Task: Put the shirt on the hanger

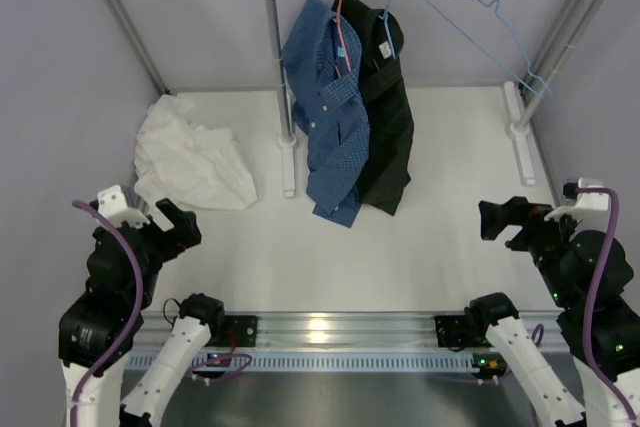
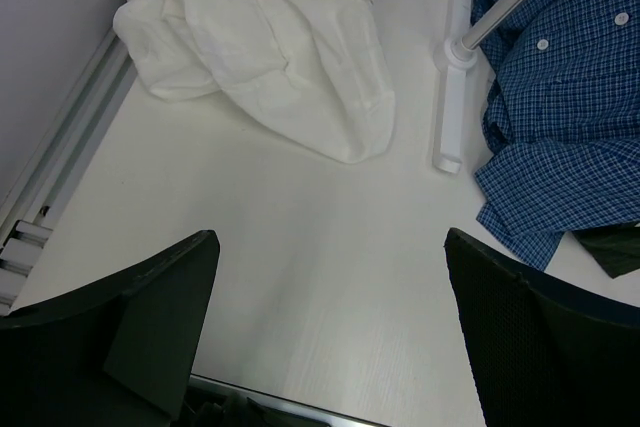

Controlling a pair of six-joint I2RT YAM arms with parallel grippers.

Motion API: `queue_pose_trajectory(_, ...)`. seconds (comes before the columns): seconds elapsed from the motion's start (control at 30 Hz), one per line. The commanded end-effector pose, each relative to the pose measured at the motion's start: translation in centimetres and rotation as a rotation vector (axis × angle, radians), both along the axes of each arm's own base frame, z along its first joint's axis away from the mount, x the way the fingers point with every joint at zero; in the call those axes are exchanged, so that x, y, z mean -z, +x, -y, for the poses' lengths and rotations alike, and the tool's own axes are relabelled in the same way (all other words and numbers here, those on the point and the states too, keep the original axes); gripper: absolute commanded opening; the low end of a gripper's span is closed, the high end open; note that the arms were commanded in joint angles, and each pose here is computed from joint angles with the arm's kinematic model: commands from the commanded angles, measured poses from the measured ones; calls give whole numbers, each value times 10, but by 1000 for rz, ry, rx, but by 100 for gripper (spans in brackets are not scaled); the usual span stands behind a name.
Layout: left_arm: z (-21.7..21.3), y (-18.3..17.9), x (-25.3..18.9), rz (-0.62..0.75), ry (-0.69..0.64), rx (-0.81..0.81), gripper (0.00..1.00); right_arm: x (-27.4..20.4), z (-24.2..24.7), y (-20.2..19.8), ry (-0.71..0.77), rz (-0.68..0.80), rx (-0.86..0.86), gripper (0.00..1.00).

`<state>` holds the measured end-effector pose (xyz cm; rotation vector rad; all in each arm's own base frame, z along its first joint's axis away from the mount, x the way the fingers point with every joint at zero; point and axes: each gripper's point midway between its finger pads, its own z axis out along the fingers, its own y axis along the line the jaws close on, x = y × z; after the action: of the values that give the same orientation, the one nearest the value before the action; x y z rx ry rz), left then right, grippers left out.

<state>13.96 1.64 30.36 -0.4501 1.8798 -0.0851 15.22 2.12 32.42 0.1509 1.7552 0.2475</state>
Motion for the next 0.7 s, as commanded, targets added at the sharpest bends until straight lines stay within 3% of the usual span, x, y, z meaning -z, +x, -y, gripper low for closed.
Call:
queue_pose_trajectory(0.0, 0, 5, 4, -27, -21, -30, 98, 2, 4, 0, 1, -16, 27, 99)
queue_pose_trajectory(0.2, 12, 38, 10, -70, -86, -68, 98, 4, -9, 8, 47, -18, -20, 99)
queue_pose_trajectory(0.3, 23, 79, 26, -109, -160, -131, 98, 13, -16, 14, 75, -42, -36, 100)
queue_pose_trajectory(0.43, 32, 160, 54, -190, -176, -231, 98, 17, -29, 15, 110, -43, -97, 99)
queue_pose_trajectory(0.5, 16, 194, 56, -196, -194, -298, 98, 14, -35, 14, 131, -32, -125, 99)
queue_pose_trajectory(0.6, -1, 252, 109, -346, -187, -364, 98, 16, -47, 10, 151, -29, -191, 99)
queue_pose_trajectory(0.67, -13, 285, 96, -308, -179, -405, 98, 18, -50, 8, 154, -33, -214, 99)
